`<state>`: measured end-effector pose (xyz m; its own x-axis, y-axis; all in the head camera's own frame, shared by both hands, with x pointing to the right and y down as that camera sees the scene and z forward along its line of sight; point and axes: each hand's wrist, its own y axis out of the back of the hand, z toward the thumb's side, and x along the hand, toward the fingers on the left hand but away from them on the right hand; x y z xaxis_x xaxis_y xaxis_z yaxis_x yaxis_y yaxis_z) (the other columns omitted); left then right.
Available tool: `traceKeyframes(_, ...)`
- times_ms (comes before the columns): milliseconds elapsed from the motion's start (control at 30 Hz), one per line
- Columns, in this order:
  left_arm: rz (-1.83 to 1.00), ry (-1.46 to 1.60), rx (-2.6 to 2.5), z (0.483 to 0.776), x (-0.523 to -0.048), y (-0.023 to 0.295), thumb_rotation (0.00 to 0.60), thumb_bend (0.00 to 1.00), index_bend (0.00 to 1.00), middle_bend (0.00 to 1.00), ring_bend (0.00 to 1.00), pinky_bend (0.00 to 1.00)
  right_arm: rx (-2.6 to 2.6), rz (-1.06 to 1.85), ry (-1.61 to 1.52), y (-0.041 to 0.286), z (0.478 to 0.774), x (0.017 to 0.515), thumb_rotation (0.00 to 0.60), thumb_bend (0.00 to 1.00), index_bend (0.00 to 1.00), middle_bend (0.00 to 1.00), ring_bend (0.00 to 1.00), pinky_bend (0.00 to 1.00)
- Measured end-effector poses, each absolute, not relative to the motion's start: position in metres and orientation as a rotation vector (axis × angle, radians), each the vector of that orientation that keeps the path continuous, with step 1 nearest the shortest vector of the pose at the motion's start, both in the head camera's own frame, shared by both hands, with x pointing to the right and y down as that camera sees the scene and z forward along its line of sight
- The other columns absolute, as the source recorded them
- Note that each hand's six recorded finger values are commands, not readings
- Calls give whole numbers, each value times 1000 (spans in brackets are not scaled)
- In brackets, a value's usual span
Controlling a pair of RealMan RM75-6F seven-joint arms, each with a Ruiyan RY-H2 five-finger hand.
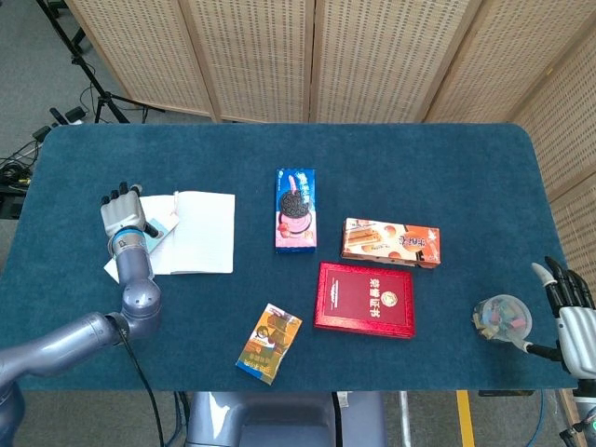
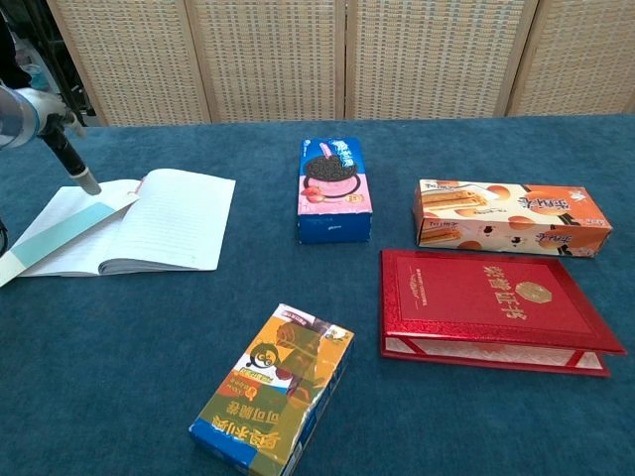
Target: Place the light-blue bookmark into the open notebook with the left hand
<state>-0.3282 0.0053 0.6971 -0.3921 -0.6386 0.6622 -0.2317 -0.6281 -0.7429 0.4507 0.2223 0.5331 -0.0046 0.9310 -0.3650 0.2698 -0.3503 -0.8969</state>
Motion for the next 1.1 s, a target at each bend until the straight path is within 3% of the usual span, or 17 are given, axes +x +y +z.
traceKeyframes(333,-1737,1004,-1713,646,-328,10,600,363,0,0,0,28,-1654,1394,-1249,223,533,450,600,2,0,0,0,0)
traceKeyframes(600,-1569,704,-1683,621,-339,34,600,372,0,0,0,0,-1635,1402,-1263,223,531,452,600,2,0,0,0,0)
traceKeyframes(867,-1464,470,-1670,620,-361,70,600,375,0,0,0,0,-1632,1402,-1252,225,530,449,600,2,0,0,0,0)
traceKeyframes(1100,-1510,308,-1728,640,-411,120,600,635,0,0,0,0,-1644,1402,-1233,226,532,444,600,2,0,0,0,0)
